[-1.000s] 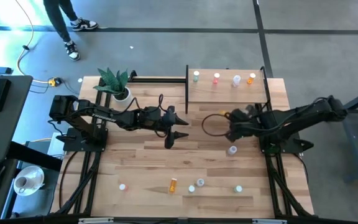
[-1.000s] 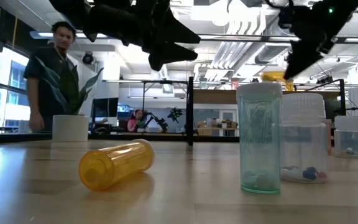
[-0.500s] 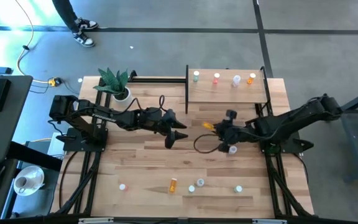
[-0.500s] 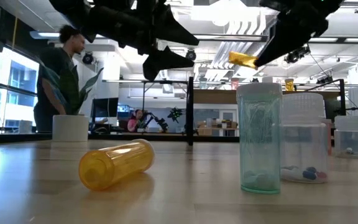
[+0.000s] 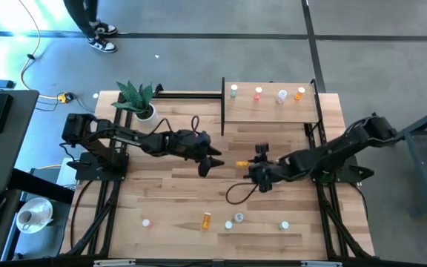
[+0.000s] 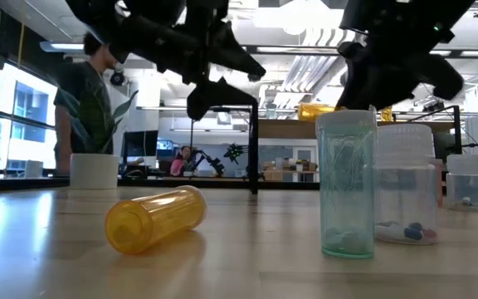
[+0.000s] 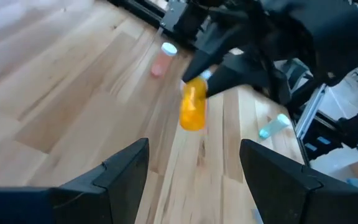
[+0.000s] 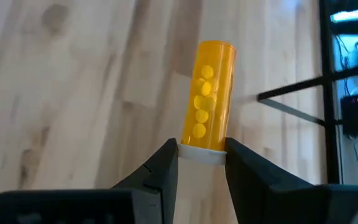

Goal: Pick and place medicine bottles onto shelf by color
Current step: Put the top yellow pill bottle on the shelf aligned with the other yellow pill bottle

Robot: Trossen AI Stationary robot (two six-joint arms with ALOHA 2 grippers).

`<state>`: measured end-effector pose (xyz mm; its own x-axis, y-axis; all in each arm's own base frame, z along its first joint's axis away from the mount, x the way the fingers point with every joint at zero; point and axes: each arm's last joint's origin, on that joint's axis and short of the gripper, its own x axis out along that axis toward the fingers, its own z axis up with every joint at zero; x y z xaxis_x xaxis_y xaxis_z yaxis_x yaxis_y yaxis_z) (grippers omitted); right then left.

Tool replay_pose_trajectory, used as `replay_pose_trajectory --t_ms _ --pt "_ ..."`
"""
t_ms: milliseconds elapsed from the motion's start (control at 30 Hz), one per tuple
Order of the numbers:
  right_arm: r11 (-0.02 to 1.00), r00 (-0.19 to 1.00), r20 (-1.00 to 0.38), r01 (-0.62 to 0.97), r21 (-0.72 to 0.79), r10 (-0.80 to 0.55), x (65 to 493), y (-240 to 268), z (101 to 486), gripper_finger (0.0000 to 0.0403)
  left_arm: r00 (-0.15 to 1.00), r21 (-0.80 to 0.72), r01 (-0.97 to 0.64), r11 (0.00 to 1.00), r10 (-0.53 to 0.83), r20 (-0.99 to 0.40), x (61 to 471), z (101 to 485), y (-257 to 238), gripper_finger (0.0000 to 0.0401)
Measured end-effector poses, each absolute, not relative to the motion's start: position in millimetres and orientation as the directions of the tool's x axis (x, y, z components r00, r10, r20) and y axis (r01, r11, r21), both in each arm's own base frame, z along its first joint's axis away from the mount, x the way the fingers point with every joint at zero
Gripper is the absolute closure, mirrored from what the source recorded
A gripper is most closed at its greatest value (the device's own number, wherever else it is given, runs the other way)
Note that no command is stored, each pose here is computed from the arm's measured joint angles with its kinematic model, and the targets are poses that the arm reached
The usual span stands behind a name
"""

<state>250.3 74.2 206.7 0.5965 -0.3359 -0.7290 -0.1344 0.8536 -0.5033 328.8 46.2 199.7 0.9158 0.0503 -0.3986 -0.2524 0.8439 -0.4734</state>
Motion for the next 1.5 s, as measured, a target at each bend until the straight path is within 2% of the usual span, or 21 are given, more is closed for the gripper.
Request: replay_pose_trajectory --t_ms 167,333,600,767,1367,1500 --pt "0.821 0.605 -0.73 -0.209 -0.531 -0.318 256 91 200 0.0304 0.906 -0.514 -0.283 0.81 0.051 -0.42 335 184 49 0.016" --pt "0.8 0.612 -0.729 -0.249 -0.545 -0.306 269 103 210 0.0304 0.93 -0.581 -0.211 0.786 -0.02 -0.366 339 184 53 0.016" --pt "0.766 0.625 -0.724 -0.302 -0.568 -0.291 283 111 226 0.0304 0.915 -0.558 -0.199 0.805 -0.051 -0.399 350 195 54 0.016" --pt "0.748 0.624 -0.717 -0.306 -0.589 -0.31 283 110 227 0.0304 0.893 -0.564 -0.161 0.81 -0.123 -0.432 354 202 53 0.016" --pt "0.692 0.646 -0.67 -0.292 -0.66 -0.366 296 90 231 0.0304 0.862 -0.58 -0.162 0.799 -0.172 -0.478 358 187 52 0.016" --pt "0.696 0.643 -0.671 -0.287 -0.658 -0.369 298 84 231 0.0304 0.876 -0.58 -0.147 0.801 -0.167 -0.453 360 188 53 0.016"
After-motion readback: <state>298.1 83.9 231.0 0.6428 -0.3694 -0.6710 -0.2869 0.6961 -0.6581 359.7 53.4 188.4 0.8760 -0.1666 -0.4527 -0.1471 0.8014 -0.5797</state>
